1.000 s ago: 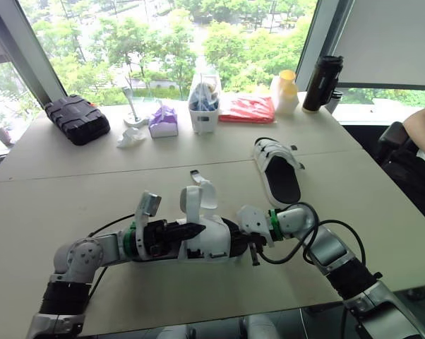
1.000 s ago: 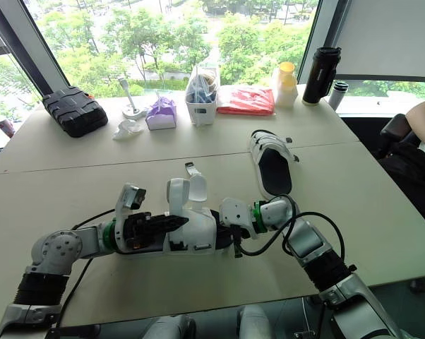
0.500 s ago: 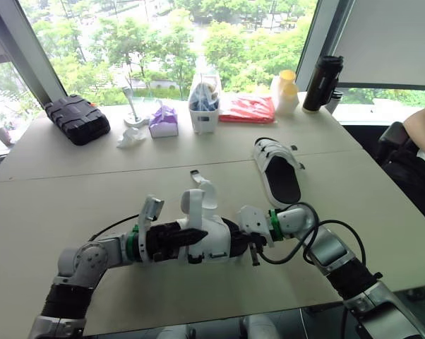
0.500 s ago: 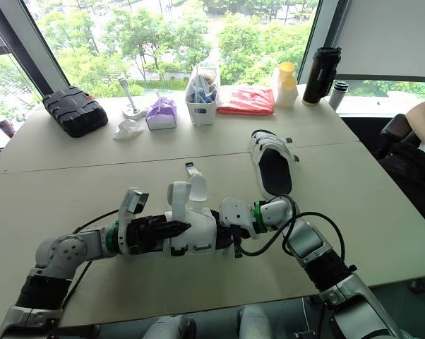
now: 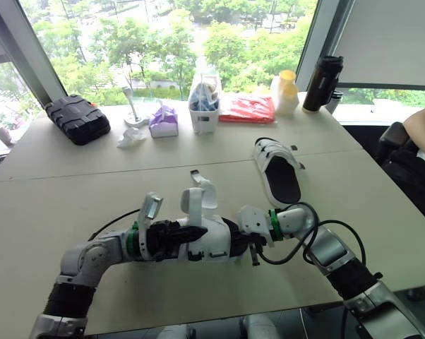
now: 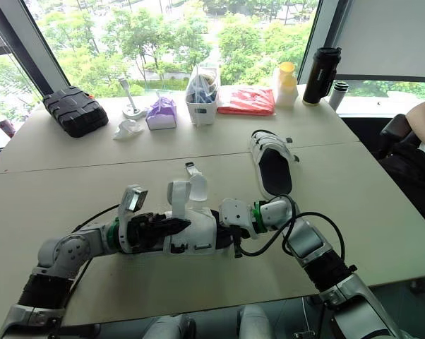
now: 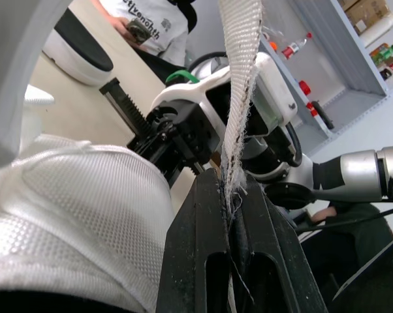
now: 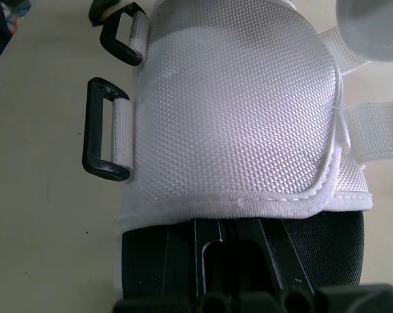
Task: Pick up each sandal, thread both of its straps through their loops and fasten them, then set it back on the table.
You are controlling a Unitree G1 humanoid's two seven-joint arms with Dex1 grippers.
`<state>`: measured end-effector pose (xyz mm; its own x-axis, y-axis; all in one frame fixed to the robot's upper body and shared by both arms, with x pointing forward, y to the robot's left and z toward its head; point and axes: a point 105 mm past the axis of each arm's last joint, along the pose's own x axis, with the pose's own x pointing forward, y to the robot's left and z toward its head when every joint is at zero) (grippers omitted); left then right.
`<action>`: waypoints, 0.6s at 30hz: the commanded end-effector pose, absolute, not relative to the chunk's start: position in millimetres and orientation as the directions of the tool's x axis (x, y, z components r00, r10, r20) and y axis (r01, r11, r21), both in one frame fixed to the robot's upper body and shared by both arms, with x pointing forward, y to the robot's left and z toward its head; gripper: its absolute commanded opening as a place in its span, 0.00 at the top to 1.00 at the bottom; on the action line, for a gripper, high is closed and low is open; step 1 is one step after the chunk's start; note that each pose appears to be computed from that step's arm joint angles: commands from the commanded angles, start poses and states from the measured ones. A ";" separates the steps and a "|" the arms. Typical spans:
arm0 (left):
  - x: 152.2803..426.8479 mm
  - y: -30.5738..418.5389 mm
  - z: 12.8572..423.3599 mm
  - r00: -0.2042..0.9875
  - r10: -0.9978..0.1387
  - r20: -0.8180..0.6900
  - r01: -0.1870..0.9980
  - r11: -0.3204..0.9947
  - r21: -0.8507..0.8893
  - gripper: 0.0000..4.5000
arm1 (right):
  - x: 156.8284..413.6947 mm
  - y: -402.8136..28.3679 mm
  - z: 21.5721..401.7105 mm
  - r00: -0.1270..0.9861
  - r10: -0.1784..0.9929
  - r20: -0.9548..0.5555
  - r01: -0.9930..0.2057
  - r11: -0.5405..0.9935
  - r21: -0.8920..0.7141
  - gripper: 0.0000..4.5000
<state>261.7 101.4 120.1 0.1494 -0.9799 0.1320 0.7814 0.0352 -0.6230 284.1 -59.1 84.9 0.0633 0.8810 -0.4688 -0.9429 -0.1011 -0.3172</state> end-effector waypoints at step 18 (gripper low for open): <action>264.8 98.3 125.3 0.158 -0.974 0.162 0.829 0.042 -0.558 0.98 | 278.7 -62.3 67.5 0.048 0.852 -0.521 -0.955 -0.114 -0.274 1.00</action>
